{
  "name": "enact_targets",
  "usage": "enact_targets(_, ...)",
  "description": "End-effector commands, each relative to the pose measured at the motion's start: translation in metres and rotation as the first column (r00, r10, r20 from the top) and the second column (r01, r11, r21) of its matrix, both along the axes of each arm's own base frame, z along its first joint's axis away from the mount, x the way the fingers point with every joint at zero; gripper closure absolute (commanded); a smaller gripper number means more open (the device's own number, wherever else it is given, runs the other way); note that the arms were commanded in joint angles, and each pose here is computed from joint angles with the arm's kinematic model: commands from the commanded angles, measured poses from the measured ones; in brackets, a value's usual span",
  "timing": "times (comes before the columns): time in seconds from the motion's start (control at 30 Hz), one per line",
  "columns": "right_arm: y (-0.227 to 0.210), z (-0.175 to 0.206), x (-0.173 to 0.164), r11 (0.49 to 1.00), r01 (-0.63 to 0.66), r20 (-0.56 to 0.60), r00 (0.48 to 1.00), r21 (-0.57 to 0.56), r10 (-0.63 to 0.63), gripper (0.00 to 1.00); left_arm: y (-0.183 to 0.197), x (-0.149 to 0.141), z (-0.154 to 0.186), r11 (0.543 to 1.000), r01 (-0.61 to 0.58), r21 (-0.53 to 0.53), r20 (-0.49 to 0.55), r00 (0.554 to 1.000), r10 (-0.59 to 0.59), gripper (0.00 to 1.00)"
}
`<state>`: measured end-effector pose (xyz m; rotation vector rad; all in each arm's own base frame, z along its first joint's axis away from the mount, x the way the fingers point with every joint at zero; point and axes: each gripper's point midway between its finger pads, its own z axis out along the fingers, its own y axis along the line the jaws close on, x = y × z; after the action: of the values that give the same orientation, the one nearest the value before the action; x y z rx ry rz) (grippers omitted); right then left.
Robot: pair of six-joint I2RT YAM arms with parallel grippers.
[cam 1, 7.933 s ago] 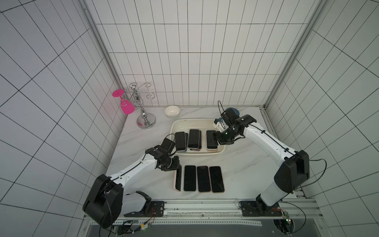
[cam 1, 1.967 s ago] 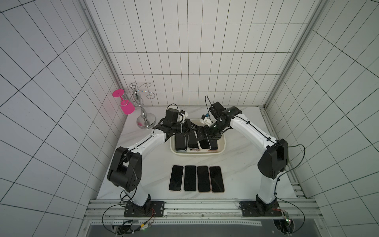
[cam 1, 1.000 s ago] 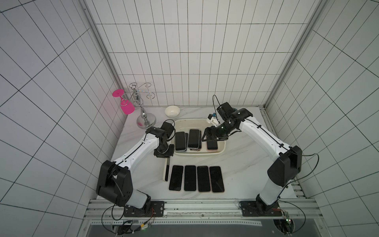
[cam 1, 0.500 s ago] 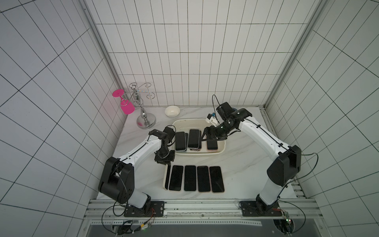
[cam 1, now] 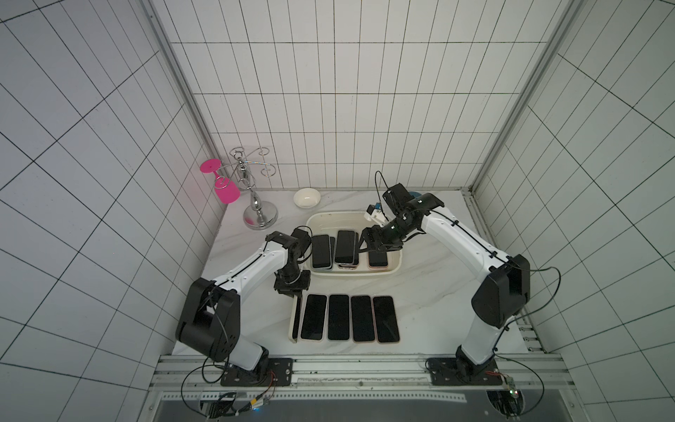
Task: Take the phone out of the storage box
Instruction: Place the phone at the center of the board.
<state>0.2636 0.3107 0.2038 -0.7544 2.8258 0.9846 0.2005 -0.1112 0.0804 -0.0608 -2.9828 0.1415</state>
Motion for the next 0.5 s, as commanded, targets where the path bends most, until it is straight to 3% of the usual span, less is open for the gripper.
enact_targets(0.0, 0.003, 0.0025, -0.0043, 0.999, -0.031, -0.002, 1.0, 0.005, 0.031, 0.07, -0.003, 0.0011, -0.0018, 1.0, -0.003, -0.007, -0.022, 1.0, 0.003, 0.85)
enact_targets(0.47, -0.0003, -0.0057, -0.0101, 0.999, -0.05, -0.014, 0.999, -0.003, 0.049, 0.07, 0.0022, 0.0017, -0.0078, 1.0, -0.021, 0.008, -0.046, 0.999, 0.021, 0.76)
